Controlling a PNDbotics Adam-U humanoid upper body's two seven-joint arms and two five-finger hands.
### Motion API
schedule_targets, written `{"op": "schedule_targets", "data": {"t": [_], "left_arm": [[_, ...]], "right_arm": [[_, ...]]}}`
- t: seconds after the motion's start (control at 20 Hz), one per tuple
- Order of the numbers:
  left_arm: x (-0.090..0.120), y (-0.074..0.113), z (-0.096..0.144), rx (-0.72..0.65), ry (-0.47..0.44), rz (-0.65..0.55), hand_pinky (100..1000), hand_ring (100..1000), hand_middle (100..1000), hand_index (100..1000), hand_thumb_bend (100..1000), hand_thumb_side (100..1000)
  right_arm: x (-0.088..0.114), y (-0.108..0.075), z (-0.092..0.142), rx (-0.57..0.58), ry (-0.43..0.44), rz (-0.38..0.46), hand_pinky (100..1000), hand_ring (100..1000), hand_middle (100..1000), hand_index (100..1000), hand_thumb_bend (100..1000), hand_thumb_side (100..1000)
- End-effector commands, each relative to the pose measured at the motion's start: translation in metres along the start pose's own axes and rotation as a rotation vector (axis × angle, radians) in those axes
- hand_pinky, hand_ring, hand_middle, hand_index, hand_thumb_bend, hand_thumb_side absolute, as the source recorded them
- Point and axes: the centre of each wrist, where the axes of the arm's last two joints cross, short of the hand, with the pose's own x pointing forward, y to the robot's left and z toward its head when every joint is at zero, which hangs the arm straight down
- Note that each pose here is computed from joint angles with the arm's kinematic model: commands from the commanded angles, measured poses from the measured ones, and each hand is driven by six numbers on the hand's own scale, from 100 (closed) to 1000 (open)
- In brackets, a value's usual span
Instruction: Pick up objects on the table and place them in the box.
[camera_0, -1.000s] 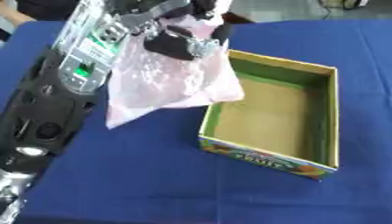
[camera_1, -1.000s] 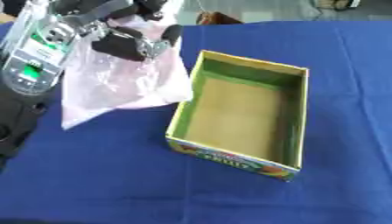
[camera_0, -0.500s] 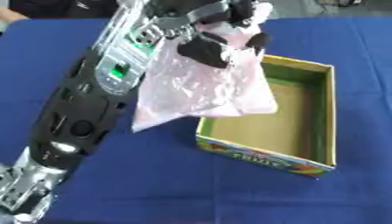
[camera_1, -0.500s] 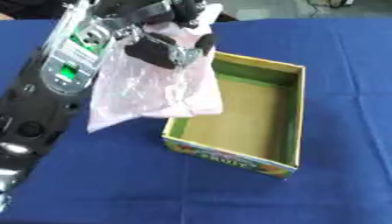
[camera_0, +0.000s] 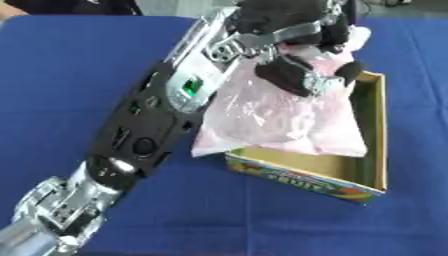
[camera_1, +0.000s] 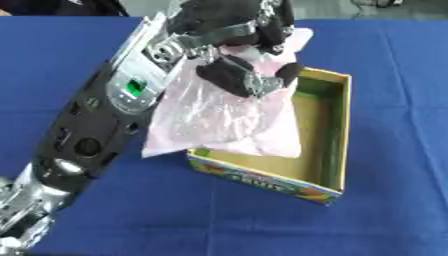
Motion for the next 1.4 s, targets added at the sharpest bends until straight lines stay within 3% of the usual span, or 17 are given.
{"op": "schedule_targets", "data": {"t": [0.05,0.5,0.85,0.95,1.0,1.05,1.1,1.15,1.2,1.3,1.4], "left_arm": [[0.002,0.005,-0.009,-0.003,-0.035,-0.023,100,100,100,100,100,377],[-0.003,-0.007,-0.017,0.042,-0.064,-0.023,100,100,100,100,100,434],[-0.011,-0.018,-0.016,0.079,-0.079,-0.084,100,100,100,100,100,422],[-0.013,-0.019,-0.015,0.088,-0.083,-0.106,100,100,100,100,105,468],[-0.014,-0.02,-0.014,0.09,-0.084,-0.117,100,100,100,236,150,590],[-0.015,-0.022,-0.014,0.069,-0.085,-0.135,100,116,278,376,170,661],[-0.016,-0.023,-0.014,0.04,-0.087,-0.155,243,371,514,568,202,761],[-0.018,-0.025,-0.015,-0.016,-0.087,-0.183,456,570,698,720,212,850],[-0.018,-0.027,-0.015,-0.058,-0.088,-0.205,618,740,812,811,224,887],[-0.021,-0.03,-0.016,-0.144,-0.091,-0.24,730,845,894,875,200,924],[-0.024,-0.033,-0.015,-0.188,-0.087,-0.254,774,883,919,892,188,941]], "right_arm": [[0.008,-0.003,-0.006,0.002,-0.039,-0.001,686,642,719,890,100,863],[0.009,-0.001,-0.007,0.008,-0.046,-0.009,687,643,719,890,100,863],[0.011,0.001,-0.009,0.018,-0.058,-0.02,687,643,719,890,100,864],[0.011,0.002,-0.01,0.02,-0.061,-0.022,688,643,720,891,100,864],[0.011,0.002,-0.01,0.02,-0.062,-0.023,688,643,720,891,100,864],[0.011,0.002,-0.01,0.018,-0.063,-0.024,688,643,720,891,100,863],[0.012,0.001,-0.01,0.016,-0.064,-0.024,688,643,720,891,100,863],[0.012,0.001,-0.011,0.014,-0.065,-0.024,688,643,720,892,100,863],[0.012,0.001,-0.011,0.013,-0.066,-0.024,688,643,720,891,100,863],[0.012,0.001,-0.011,0.013,-0.067,-0.025,688,643,720,892,100,864],[0.012,0.001,-0.011,0.013,-0.067,-0.025,688,643,720,892,100,864]]}}
